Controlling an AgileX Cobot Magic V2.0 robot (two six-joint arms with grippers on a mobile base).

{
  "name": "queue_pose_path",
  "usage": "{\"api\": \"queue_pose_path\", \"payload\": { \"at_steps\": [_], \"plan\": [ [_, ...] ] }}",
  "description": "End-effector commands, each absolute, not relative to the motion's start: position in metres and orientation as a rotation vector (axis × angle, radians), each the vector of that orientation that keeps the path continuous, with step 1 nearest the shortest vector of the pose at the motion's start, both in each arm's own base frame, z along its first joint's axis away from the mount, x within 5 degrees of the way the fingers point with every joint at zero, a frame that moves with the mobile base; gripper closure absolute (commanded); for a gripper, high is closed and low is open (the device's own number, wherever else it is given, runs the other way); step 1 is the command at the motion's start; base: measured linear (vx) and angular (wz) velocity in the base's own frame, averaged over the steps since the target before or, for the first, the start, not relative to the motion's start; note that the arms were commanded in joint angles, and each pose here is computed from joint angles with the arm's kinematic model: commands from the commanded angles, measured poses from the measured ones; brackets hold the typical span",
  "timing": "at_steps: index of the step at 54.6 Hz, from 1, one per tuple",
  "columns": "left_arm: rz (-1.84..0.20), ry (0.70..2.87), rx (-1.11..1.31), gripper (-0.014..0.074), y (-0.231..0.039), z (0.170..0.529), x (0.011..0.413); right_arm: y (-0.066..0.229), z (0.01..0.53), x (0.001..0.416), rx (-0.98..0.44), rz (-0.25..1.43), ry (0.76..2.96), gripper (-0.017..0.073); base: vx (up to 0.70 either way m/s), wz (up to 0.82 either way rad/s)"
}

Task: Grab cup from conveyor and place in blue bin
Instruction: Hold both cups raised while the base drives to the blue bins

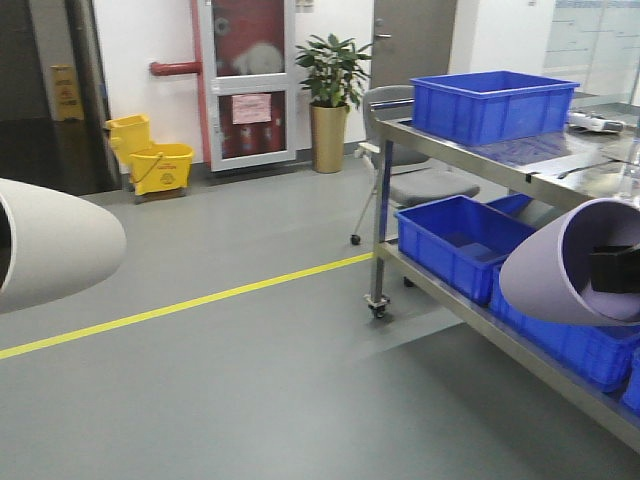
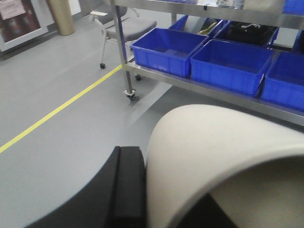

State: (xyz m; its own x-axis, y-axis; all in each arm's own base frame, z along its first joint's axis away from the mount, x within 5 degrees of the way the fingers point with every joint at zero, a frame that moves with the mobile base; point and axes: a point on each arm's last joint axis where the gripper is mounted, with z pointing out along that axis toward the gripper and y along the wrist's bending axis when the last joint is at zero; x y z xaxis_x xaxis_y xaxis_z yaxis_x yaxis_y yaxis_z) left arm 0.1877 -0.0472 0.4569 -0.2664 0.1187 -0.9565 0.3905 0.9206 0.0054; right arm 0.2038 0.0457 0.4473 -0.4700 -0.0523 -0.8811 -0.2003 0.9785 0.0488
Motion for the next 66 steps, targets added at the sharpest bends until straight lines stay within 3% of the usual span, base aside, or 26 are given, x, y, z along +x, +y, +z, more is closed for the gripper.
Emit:
{"api": "queue_pose_path", "payload": {
  "at_steps": [1, 46, 66],
  "plan": [
    [-0.285, 1.720, 0.335, 0.0601, -0.0469, 0.4767, 0.1823, 0.0437, 0.4674, 0.1993, -0.170, 0.175, 1.925, 0.0568, 0.27, -0.28],
    [-0.285, 1.720, 0.335, 0.0601, -0.0469, 0.4767, 0.1823, 0.0438, 0.4674, 0.1993, -0.170, 0.178, 1.925, 0.0568, 0.39, -0.11],
    [-0.285, 1.720, 0.335, 0.0601, -0.0469, 0.4767, 0.1823, 0.0438, 0.4674, 0.1993, -0.170, 0.178, 1.925, 0.0568, 0.42, -0.49]
  ]
}}
